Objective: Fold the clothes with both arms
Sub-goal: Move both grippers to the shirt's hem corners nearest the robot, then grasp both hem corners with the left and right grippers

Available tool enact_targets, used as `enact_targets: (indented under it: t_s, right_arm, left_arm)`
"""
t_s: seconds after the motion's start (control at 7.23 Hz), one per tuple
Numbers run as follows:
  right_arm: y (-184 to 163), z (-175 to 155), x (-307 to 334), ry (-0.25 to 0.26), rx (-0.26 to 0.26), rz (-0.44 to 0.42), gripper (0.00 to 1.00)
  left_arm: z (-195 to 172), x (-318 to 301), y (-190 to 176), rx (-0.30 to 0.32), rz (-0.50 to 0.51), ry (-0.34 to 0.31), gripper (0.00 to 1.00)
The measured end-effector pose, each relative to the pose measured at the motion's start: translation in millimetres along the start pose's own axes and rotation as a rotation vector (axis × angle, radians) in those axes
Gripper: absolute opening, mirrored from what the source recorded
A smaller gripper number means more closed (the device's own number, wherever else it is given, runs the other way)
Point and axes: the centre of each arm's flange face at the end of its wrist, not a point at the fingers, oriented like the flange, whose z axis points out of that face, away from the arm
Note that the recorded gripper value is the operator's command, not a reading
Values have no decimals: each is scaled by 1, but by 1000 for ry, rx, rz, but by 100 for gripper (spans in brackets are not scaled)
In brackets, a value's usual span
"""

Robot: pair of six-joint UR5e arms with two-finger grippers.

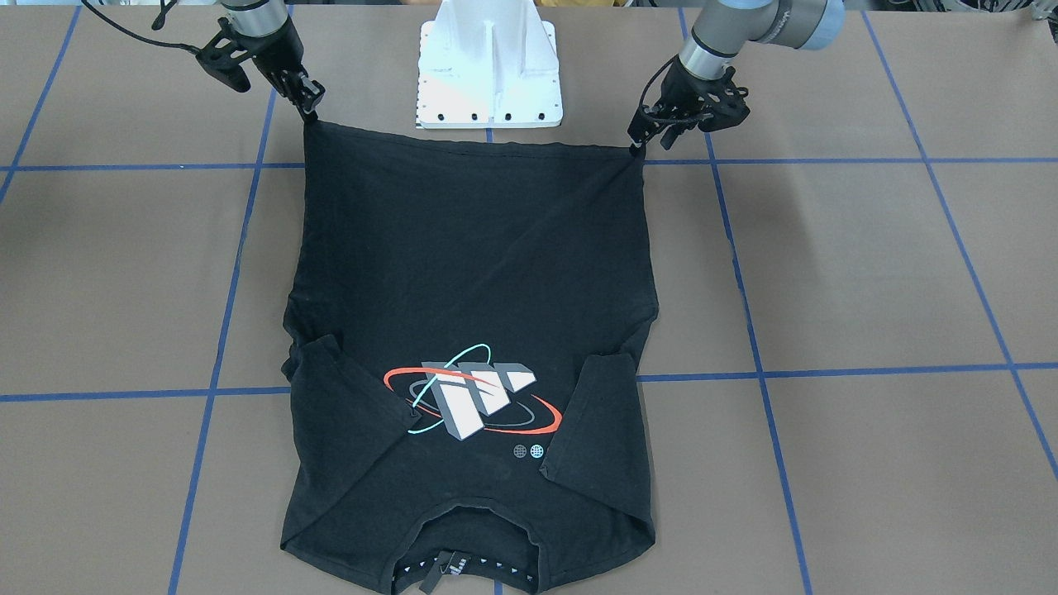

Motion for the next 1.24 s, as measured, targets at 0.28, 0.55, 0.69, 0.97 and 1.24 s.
enact_targets:
  t_s: [0.28,0.55,0.69,0.97,1.24]
  right_arm:
    - [-1,-3,2,1,0,0,0]
    - [-3,-6,4,3,-1,0,0]
    - [-2,-7,4,5,-5,0,0]
    - [-2,-8,4,5,-9,0,0]
    - [-2,-9,4,4,-10,0,0]
  left_arm:
    - [3,-3,7,-9,8,-11,58]
    - [4,-3,11,-15,12,-14,53]
    - [4,-3,12,-17,14,-14,53]
    - [6,-4,15,-21,17,-17,53]
    - [8,-4,18,-26,20,-19,53]
